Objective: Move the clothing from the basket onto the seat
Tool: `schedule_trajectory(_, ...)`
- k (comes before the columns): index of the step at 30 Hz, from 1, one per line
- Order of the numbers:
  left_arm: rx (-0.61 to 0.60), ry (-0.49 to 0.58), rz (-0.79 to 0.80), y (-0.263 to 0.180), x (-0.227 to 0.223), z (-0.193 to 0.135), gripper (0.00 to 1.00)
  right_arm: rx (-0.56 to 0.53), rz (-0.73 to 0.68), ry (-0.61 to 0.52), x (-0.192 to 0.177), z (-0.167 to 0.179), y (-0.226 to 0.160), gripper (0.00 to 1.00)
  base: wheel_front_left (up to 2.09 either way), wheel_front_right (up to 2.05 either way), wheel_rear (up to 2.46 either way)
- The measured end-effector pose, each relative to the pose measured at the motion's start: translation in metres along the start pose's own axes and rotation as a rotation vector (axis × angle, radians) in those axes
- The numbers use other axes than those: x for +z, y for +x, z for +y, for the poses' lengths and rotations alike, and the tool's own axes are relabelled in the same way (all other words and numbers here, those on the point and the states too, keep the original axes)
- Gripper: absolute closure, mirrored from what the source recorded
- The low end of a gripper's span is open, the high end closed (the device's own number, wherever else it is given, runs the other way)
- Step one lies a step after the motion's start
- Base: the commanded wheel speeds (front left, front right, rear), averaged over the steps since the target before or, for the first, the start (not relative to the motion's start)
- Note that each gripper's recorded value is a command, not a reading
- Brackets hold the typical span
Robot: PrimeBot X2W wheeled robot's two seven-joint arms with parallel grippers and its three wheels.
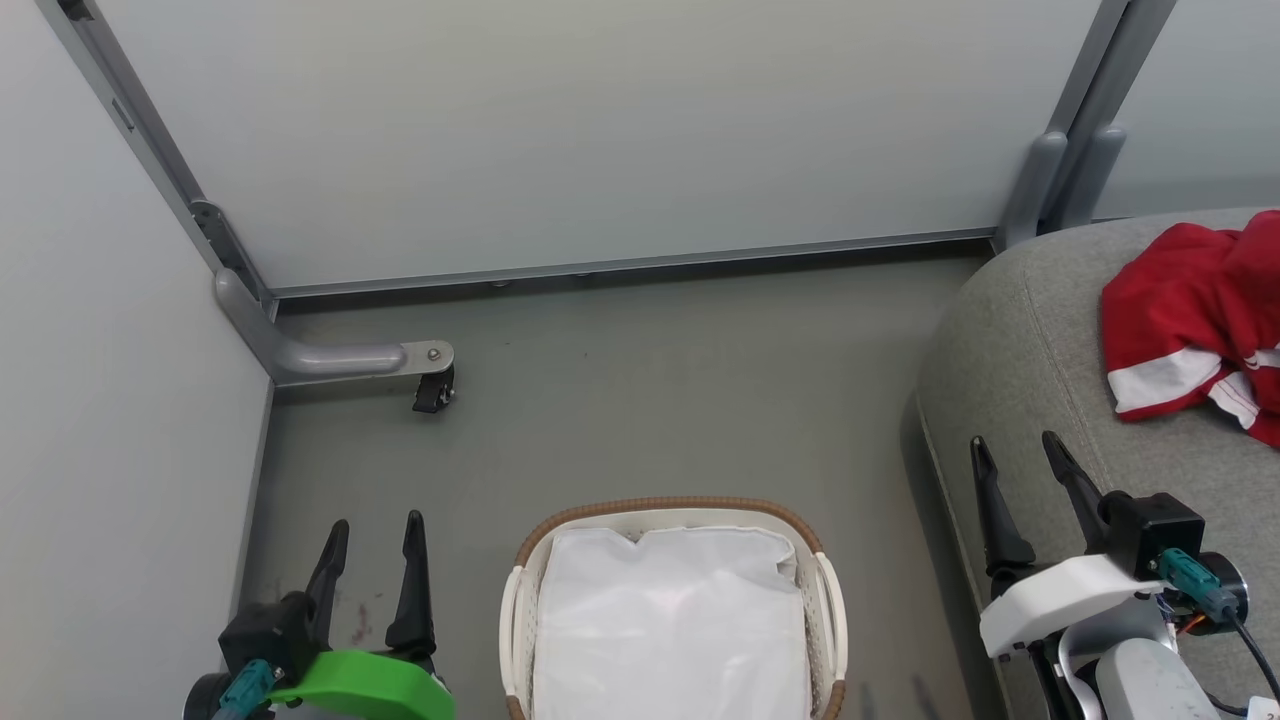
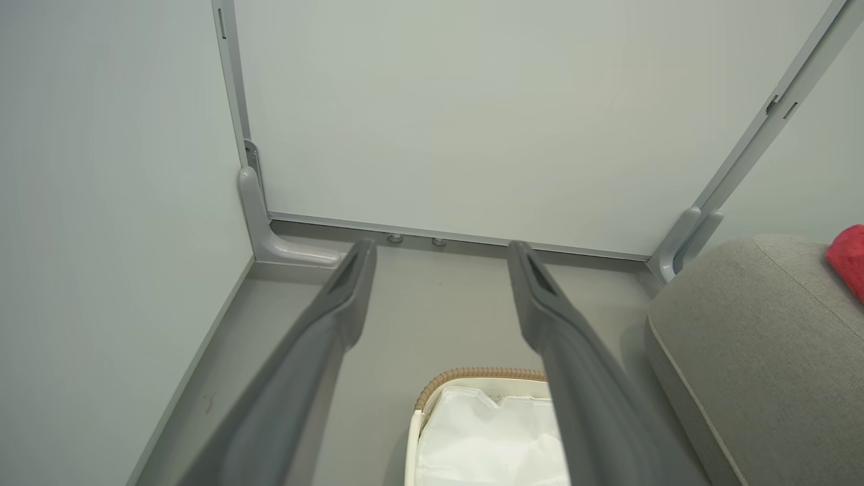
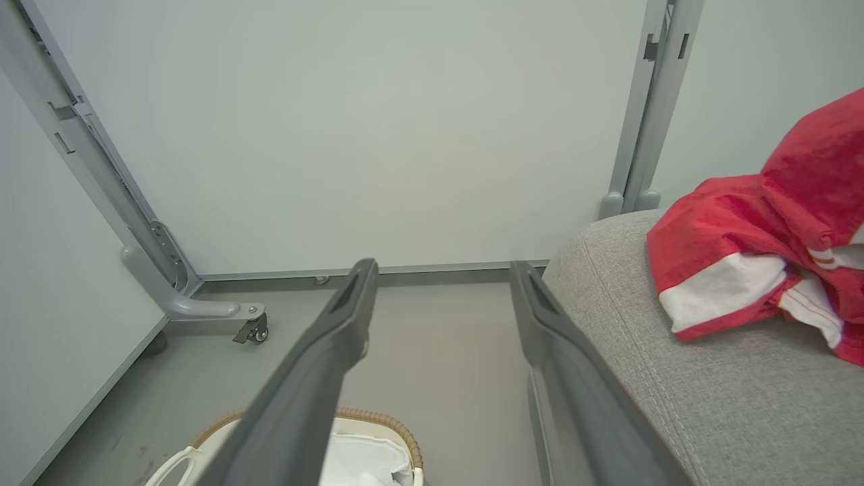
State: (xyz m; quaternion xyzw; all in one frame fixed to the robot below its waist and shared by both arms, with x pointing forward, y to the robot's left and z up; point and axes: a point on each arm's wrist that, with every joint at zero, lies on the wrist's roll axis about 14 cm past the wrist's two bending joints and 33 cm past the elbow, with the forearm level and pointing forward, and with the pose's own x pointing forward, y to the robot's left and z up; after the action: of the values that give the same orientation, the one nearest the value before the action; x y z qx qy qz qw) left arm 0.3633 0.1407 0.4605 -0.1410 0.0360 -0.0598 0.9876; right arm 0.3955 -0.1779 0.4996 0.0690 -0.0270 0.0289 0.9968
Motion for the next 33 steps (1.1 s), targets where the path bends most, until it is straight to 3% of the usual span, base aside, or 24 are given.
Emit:
schedule_trajectory(6,0.003,-0.014,0.002,-0.001,-0.001,0.000,0.00,0.003,-0.001,0.002,0.000,0.001,-0.001,0.00,0.00,0.00,0.00)
schedule_trajectory(7,0.005,-0.016,0.006,-0.002,-0.002,0.001,1.00,0.002,0.004,0.004,-0.001,0.001,-0.001,1.00,0.00,0.00,0.00)
schedule_trajectory(12,0.015,-0.021,0.050,-0.006,-0.016,0.003,1.00,-0.010,0.067,0.020,-0.021,0.001,-0.010,1.00,0.00,0.00,0.00)
schedule_trajectory(33,0.128,-0.349,0.057,-0.005,-0.011,0.026,1.00,-0.107,0.081,0.384,-0.021,-0.013,-0.010,1.00,0.00,0.00,0.00)
